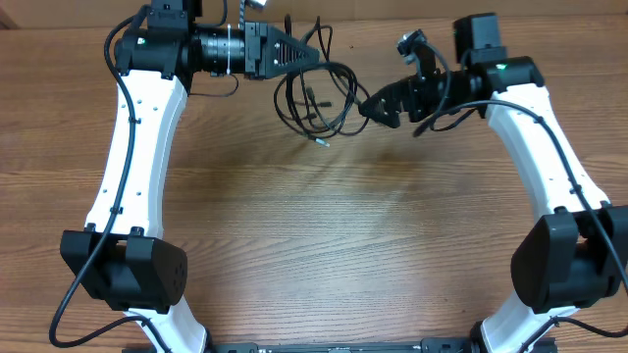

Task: Untangle cables
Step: 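Hold the raised cable bundle with both grippers close together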

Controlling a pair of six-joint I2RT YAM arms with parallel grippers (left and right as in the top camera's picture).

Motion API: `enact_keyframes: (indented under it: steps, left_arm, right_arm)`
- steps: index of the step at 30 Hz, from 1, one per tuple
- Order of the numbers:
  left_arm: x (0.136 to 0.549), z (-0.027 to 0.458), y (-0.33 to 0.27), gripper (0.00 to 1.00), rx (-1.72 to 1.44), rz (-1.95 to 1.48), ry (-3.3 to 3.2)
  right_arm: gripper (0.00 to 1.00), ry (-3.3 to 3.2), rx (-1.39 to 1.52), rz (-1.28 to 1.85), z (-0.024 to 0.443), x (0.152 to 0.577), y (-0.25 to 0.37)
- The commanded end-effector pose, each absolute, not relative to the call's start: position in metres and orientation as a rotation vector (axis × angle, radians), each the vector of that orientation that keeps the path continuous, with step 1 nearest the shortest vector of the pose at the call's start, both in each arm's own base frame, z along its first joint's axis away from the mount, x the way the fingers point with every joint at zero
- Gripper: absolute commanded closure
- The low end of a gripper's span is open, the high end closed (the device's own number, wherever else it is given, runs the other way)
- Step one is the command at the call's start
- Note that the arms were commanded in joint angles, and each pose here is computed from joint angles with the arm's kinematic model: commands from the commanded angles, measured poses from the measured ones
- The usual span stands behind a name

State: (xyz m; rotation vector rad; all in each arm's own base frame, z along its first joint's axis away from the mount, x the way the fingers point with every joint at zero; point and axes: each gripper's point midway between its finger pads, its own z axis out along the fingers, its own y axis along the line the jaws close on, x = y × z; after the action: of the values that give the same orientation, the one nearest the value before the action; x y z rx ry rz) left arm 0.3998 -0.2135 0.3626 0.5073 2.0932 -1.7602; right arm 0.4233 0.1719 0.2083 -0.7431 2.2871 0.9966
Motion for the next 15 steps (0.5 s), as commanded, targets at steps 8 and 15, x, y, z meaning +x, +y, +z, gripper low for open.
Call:
enact_keyframes:
  steps: [8, 15]
  left_arm:
    - [0.383, 0.372, -0.217, 0.96, 0.589, -1.806, 2.041]
    - [0.375, 0.372, -0.229, 0.96, 0.619, -1.832, 2.049]
  right_arm:
    - [0.14, 1.784, -1.027, 1.039, 0.273, 0.425, 0.179]
    - [0.14, 1.730, -1.107, 1.034, 0.275, 0.419, 0.203]
